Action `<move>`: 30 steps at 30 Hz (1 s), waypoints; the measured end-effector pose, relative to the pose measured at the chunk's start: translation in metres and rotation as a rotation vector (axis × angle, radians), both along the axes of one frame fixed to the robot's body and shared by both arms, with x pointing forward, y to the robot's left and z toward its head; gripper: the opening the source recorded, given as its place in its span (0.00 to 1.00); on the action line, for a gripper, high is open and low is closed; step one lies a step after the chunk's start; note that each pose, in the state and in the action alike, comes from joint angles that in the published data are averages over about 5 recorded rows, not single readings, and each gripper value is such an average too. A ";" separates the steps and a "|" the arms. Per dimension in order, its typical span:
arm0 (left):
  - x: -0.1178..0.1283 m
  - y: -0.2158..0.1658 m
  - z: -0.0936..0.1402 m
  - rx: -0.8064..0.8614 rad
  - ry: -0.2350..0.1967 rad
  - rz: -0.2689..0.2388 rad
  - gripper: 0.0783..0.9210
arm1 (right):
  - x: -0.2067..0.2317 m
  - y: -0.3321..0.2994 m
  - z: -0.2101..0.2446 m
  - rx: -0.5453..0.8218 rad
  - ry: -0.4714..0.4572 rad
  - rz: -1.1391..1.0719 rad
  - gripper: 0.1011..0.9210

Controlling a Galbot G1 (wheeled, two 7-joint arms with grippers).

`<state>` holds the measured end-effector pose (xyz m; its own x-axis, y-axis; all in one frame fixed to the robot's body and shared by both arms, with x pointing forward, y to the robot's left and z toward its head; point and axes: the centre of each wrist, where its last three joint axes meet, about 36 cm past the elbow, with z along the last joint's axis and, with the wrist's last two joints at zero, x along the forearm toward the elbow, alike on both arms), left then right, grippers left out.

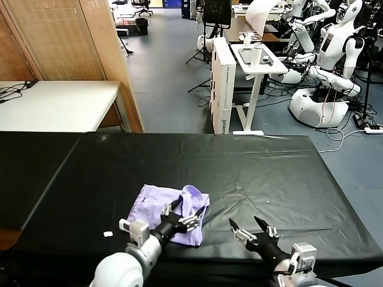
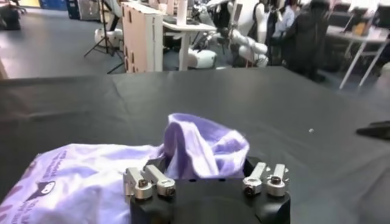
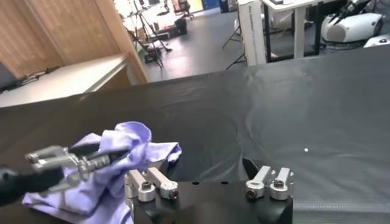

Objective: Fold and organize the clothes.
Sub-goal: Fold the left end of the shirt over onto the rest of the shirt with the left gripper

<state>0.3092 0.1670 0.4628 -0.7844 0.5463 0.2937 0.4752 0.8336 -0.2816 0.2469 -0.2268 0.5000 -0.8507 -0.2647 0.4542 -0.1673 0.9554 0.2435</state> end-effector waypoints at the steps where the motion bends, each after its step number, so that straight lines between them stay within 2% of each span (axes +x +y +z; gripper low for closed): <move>1: -0.001 0.001 0.002 -0.012 -0.001 0.002 0.98 | 0.000 0.000 0.000 0.000 0.001 0.001 0.98; 6: -0.003 0.011 0.008 0.043 0.024 0.047 0.98 | 0.001 0.001 -0.002 0.006 0.000 0.015 0.98; 15: -0.012 0.039 0.012 0.169 0.137 0.136 0.98 | 0.008 0.005 -0.003 0.030 -0.026 0.057 0.98; 23: -0.025 0.045 0.009 0.109 0.240 0.144 0.98 | 0.011 0.001 -0.001 0.024 -0.031 0.062 0.98; 30: -0.032 0.042 0.008 0.050 0.278 0.138 0.98 | 0.013 0.002 -0.002 0.028 -0.030 0.065 0.98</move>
